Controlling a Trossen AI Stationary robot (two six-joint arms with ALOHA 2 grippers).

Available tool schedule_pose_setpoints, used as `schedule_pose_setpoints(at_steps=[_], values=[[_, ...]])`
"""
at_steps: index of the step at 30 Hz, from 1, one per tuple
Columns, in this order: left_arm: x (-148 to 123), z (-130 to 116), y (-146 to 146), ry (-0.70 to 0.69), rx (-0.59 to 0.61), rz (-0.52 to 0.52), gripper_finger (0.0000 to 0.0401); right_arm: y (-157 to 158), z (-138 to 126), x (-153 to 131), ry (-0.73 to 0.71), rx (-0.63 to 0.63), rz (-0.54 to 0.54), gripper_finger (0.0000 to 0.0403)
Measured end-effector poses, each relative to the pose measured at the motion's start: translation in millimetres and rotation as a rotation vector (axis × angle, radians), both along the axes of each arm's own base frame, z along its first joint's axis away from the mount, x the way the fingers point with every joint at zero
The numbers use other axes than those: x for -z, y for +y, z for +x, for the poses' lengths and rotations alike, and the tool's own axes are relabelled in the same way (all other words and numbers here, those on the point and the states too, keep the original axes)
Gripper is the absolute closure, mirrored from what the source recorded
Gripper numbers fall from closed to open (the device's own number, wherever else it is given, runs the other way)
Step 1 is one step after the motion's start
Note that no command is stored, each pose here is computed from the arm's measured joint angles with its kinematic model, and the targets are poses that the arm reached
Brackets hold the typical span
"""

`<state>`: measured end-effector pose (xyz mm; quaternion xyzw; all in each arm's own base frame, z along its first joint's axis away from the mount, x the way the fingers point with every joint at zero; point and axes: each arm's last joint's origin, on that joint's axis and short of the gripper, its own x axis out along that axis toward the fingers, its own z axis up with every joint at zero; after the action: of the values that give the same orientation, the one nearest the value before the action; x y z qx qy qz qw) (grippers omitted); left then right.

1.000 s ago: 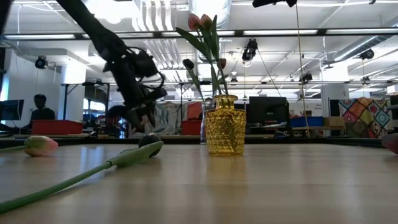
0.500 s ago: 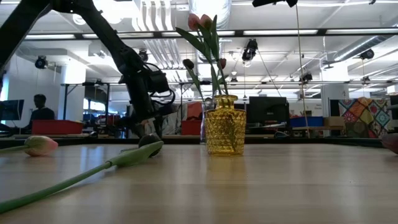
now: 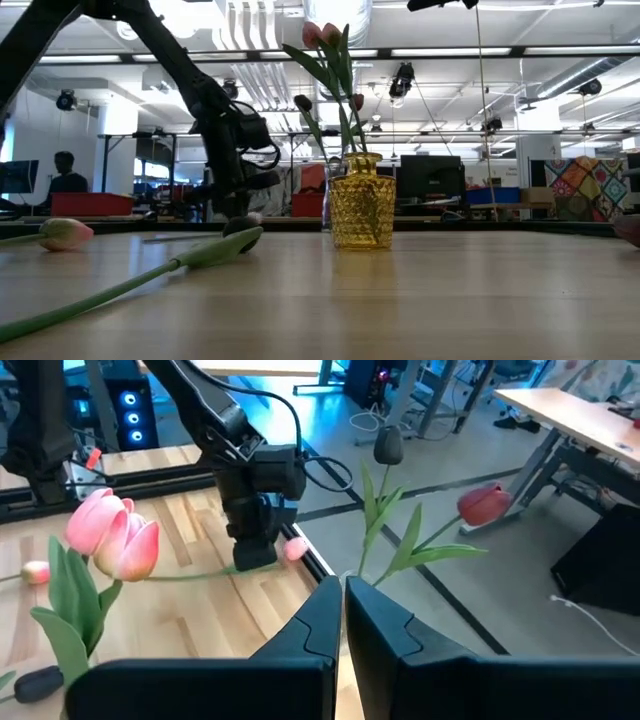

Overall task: Sort flowers into vase by color
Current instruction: Put the pink tulip into the yellow vase

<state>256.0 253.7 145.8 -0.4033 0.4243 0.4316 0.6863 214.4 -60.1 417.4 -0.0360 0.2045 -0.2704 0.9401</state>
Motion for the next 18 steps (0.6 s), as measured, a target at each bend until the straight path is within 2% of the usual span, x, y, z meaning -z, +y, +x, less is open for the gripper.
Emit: schedule_pose_setpoints(at_steps=[7,14,18], values=[[-54.8,-9.1,-17.4,-0.100,-0.016,0.110,0.0399,1.4,-3.3,-2.2,0.001,-0.031,-0.015,0.0390],[-131.1,-21.3,-65.6,-0.268,-0.008,0.357,0.0400,3.9,-7.2,-5.0,-0.018,-0.084,0.000,0.0390],[-170.6,-25.2,-103.5,-0.462,0.041,0.508,0.0401,5.6,-8.0,-5.8,-0.025,-0.114,0.009,0.0390]])
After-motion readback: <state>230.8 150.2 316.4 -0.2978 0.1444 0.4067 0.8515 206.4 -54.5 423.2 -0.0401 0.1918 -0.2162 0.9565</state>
